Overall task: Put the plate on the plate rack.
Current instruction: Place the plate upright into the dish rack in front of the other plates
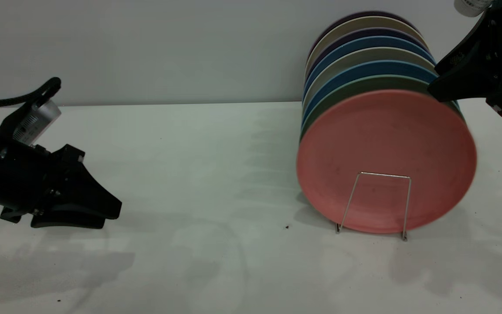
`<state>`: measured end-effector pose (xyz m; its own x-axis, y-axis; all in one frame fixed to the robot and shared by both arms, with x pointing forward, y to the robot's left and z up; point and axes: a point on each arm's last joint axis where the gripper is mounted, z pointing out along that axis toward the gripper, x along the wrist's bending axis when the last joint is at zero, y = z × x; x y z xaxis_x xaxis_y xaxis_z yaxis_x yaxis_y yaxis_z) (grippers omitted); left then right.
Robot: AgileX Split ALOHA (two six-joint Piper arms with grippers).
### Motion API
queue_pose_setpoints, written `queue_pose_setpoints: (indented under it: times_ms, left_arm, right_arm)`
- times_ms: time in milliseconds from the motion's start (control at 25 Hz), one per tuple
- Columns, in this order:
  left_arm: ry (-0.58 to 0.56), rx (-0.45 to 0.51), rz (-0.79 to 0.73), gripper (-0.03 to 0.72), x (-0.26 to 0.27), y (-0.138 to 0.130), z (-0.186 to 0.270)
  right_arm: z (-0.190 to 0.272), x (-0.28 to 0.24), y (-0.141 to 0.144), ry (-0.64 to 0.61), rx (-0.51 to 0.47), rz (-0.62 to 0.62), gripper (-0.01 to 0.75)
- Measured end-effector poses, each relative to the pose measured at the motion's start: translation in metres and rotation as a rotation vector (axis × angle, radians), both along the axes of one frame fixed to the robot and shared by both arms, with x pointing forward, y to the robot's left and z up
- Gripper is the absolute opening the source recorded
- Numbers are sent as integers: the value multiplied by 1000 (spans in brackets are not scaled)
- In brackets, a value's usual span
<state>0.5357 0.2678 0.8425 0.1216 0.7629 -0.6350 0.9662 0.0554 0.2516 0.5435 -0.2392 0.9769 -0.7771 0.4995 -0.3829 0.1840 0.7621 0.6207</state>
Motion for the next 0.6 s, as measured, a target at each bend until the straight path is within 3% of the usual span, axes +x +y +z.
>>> queue_pose_setpoints:
  times_ms: [240, 400, 600]
  left_arm:
    - [1, 0, 1, 333, 0, 0, 0]
    - [16, 35, 32, 333, 1, 3, -2]
    - [69, 146, 31, 333, -3, 11, -5]
  right_arm:
    - [2, 2, 1, 8, 67, -58, 278]
    - [11, 4, -1, 68, 280, -286, 281]
    - [19, -3, 1, 220, 472, -454, 306]
